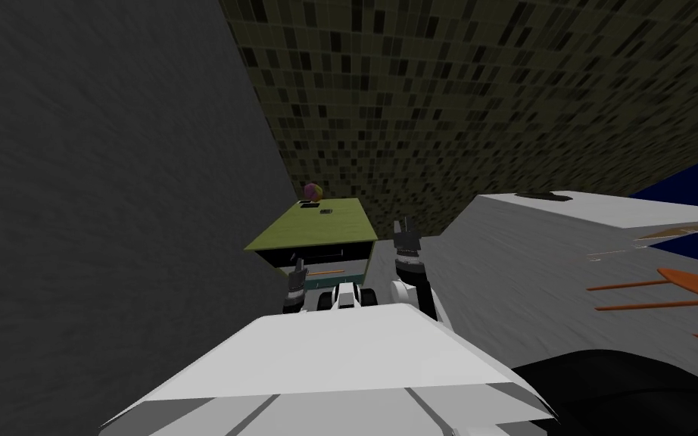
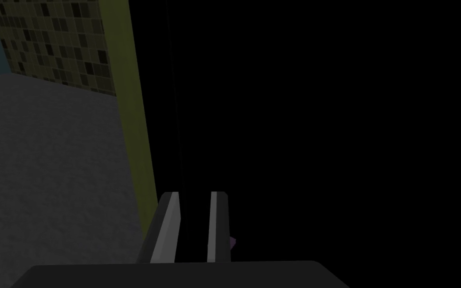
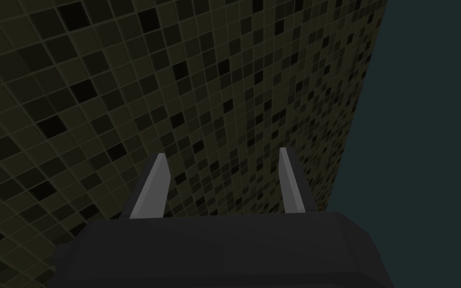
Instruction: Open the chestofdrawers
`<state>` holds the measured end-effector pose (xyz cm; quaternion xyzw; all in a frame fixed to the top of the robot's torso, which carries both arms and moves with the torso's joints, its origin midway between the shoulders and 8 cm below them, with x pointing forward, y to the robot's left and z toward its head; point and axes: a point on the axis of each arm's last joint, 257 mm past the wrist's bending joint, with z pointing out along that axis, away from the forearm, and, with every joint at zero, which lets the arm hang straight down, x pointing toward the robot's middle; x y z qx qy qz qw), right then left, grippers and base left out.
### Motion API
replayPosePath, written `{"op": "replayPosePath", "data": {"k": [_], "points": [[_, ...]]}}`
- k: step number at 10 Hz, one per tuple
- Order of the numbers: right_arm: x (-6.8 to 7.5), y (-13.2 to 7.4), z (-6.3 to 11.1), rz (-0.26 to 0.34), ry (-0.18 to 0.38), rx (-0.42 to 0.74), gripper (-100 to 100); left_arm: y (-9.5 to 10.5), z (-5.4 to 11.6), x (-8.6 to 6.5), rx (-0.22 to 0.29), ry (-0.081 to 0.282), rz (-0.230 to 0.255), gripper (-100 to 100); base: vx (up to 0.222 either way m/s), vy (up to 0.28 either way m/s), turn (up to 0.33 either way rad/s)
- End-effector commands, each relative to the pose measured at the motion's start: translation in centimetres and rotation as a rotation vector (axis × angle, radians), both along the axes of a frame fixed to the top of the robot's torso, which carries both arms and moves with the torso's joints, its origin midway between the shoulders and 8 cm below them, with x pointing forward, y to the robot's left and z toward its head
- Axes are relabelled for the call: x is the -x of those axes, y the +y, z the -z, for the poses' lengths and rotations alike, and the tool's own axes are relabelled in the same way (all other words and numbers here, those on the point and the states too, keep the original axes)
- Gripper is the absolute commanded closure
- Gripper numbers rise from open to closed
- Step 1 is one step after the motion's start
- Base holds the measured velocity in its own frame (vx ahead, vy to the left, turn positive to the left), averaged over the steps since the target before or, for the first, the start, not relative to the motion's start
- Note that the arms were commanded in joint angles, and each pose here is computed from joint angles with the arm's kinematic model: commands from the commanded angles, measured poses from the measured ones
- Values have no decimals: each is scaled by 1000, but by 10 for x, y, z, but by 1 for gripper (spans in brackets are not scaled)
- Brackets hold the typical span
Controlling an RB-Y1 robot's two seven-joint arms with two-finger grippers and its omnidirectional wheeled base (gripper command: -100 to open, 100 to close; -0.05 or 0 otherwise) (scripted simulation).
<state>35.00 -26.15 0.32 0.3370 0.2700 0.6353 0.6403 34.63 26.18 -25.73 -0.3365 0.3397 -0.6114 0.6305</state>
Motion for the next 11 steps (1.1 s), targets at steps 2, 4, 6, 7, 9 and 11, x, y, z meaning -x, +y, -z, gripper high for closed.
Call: {"op": "replayPosePath", "data": {"k": [2,4,6,7,9,11], "points": [[0,0,0,0,0,0,0,2,-7,-13,-1,0,8,100,-160,-20,35],[0,0,0,0,0,0,0,3,-15,-27,-1,3,15,100,-208,-34,38],[0,0,0,0,0,0,0,3,-11,-27,0,23,16,100,-166,-27,29],[0,0,0,0,0,0,0,4,-13,-26,0,20,22,100,-155,-15,40],[0,0,0,0,0,0,0,4,-18,-24,-1,7,27,100,-188,2,21],[0,0,0,0,0,0,0,4,-22,-23,-2,-5,33,100,-170,-17,20]]}}
